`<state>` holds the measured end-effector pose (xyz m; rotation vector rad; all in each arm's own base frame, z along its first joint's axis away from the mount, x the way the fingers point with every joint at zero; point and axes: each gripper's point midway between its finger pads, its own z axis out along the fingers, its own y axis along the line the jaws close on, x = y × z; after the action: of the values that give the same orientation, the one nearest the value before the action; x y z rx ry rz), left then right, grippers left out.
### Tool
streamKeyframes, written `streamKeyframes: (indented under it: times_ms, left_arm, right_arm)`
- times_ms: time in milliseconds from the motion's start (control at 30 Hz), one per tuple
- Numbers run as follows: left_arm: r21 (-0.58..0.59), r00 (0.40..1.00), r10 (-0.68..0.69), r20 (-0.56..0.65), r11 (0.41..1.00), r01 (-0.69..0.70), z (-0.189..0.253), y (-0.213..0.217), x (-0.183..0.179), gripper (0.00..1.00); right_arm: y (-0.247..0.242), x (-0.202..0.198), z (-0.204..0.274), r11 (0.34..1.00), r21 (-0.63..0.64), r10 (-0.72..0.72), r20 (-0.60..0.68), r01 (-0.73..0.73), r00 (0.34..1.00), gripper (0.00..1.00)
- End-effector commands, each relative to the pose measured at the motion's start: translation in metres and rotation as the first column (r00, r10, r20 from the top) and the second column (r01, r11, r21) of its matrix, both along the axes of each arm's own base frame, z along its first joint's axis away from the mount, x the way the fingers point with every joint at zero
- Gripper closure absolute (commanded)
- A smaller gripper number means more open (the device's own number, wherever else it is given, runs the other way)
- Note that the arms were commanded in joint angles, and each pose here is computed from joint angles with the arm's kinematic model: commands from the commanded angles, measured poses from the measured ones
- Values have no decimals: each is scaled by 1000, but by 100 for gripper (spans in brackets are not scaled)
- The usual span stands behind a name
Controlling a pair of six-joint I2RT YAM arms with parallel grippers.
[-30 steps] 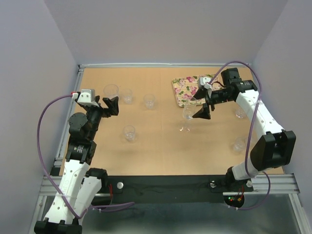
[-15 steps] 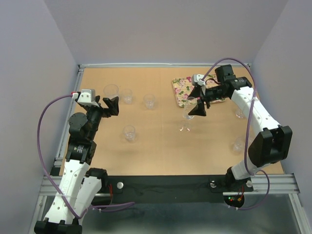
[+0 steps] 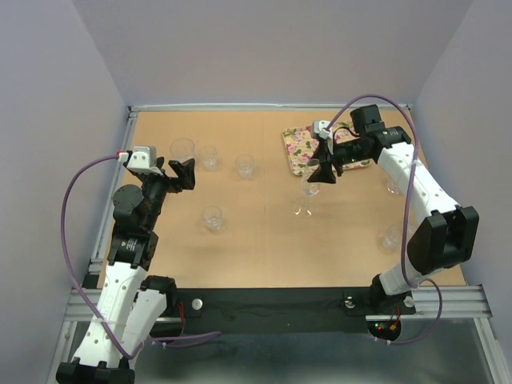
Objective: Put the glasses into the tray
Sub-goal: Grab a glass with a robot arm
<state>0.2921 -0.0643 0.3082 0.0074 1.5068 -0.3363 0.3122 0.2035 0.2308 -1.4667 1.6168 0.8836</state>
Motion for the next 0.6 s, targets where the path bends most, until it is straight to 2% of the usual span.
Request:
streamKeyframes:
  times_ms: [0, 100, 167, 200, 367, 567]
  left_arm:
    - [-12, 997, -22, 67, 1000, 23, 15, -4, -3, 1]
    - [-11, 998, -24, 64, 1000, 25, 14, -5, -3, 1]
    - [-11, 998, -22, 64, 1000, 23, 14, -4, -3, 1]
    - [-11, 998, -22, 66, 1000, 23, 14, -4, -3, 1]
    - [-10, 998, -19, 63, 1000, 20, 13, -4, -3, 1]
    - [-8, 998, -16, 54, 1000, 17, 10, -4, -1, 1]
  right_arm:
    - [4, 10, 29, 1000, 17, -14, 98, 12, 995, 62]
    - [5, 13, 45, 999, 32, -32, 115, 29, 993, 63]
    - [5, 17, 55, 997, 36, -69, 107, 65, 992, 63]
    - [3, 28, 73, 991, 38, -132, 111, 128, 985, 63]
    - [0, 44, 89, 977, 46, -212, 119, 208, 970, 63]
    - [-13, 84, 111, 931, 59, -365, 148, 361, 919, 63]
